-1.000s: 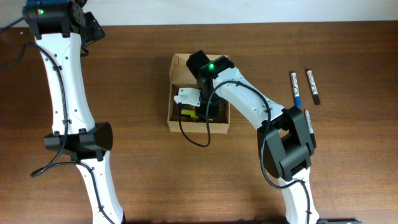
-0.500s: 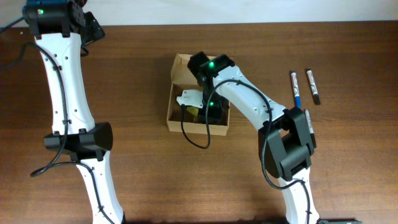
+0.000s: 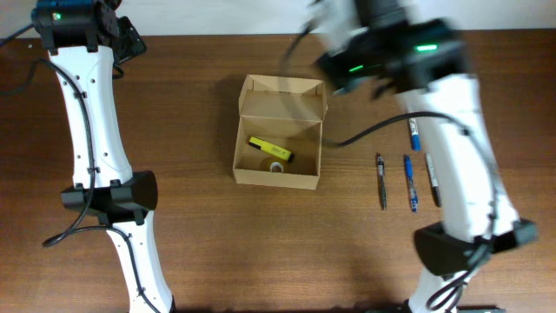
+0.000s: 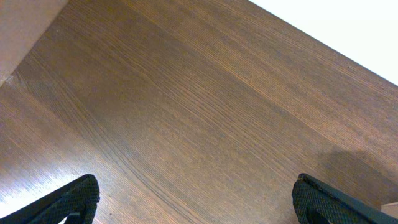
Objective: Pack container
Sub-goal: 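Move the right gripper over the blue-capped whiteboard marker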
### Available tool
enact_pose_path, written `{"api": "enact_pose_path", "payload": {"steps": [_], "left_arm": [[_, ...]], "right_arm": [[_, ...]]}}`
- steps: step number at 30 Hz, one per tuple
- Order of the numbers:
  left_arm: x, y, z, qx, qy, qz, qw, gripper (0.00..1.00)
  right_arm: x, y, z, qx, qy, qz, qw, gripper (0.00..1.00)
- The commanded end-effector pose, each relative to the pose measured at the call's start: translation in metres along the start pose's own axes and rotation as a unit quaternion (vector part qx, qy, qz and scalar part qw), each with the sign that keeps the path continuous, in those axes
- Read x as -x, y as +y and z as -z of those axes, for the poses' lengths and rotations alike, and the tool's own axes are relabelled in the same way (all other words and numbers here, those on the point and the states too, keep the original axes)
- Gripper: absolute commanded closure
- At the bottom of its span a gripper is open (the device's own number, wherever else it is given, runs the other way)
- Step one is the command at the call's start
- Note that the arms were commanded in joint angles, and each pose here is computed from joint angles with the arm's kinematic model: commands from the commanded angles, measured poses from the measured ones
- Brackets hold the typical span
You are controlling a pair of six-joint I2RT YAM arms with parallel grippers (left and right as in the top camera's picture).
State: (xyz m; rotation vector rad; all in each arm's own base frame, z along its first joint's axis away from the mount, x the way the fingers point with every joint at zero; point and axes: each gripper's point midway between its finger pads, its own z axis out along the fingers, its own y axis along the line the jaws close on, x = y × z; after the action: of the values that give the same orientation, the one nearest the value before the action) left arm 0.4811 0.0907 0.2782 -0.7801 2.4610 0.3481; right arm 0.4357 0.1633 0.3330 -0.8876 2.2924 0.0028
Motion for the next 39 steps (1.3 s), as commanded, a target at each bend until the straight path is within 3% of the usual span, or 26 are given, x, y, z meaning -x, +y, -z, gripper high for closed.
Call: {"api": "enact_pose_path", "payload": {"steps": [1,8,20,25,39], "left_arm": [[0.005,0.007,0.014,-0.001,-0.014,0.002,1.0,0.0],[0.005,0.007,0.014,-0.001,-0.014,0.002,1.0,0.0],[0.005,0.007,0.014,-0.001,-0.014,0.002,1.0,0.0],[0.005,0.007,0.014,-0.001,-0.014,0.002,1.0,0.0],[0.005,0.007,0.014,-0.001,-0.014,0.002,1.0,0.0]], "right_arm": [[-0.054,-0.087,-0.008,-0.068,0.047,-0.186,0.979,0.36],[-0.155,-0.15,-0.046,-0.065,0.141,-0.317,0.936,0.43],[-0.253,-0.12,-0.158,0.008,0.249,-0.34,0.907,0.38],[-0.28,-0.114,-0.188,0.022,0.274,-0.335,0.901,0.45],[-0.308,-0.109,-0.221,0.023,0.303,-0.334,0.892,0.48]]}}
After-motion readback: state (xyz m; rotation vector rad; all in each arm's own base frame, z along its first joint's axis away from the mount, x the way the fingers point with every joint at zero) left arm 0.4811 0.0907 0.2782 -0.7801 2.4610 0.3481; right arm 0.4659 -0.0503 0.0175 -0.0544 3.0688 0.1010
